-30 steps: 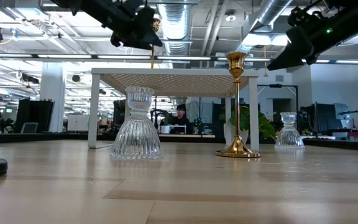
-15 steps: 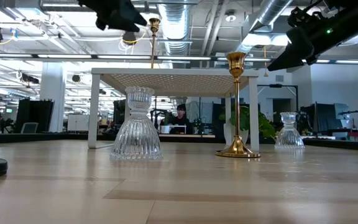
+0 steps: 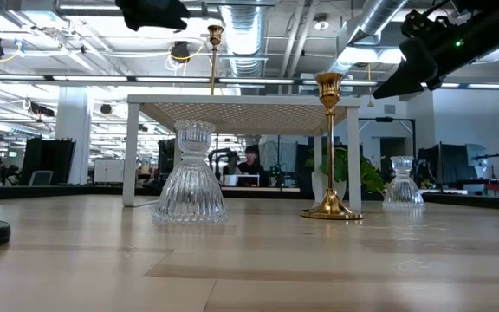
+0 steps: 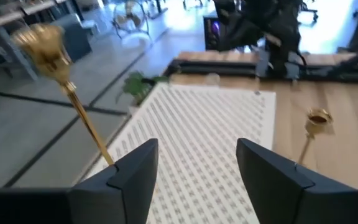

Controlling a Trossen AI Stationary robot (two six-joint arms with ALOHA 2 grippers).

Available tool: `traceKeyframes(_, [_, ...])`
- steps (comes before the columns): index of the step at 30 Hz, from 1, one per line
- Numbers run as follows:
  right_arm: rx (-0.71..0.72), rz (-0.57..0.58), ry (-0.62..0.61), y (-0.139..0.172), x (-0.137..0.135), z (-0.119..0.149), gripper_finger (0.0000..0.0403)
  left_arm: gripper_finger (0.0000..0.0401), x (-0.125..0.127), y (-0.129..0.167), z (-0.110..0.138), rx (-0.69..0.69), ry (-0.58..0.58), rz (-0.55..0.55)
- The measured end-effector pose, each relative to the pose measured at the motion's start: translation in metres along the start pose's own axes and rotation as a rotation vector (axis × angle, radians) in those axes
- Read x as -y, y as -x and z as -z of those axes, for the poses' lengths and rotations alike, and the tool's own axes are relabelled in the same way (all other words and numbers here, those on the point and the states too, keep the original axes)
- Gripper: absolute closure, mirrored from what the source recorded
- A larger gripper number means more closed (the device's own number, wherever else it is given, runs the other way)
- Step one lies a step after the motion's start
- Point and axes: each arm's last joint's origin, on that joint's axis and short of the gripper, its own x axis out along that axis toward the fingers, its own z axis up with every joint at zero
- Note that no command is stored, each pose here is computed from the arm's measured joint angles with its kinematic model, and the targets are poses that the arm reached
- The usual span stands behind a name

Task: Pick & Place candle stick holders
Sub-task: Put the bottom black candle holder on the shelf

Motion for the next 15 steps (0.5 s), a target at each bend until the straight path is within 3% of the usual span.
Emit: traceKeyframes(15, [0.000,0.000,0.000,0.000,0.000,0.000,0.0403,0.0273,0.017,-0.007,0.046,-0.165,0.010,0.061])
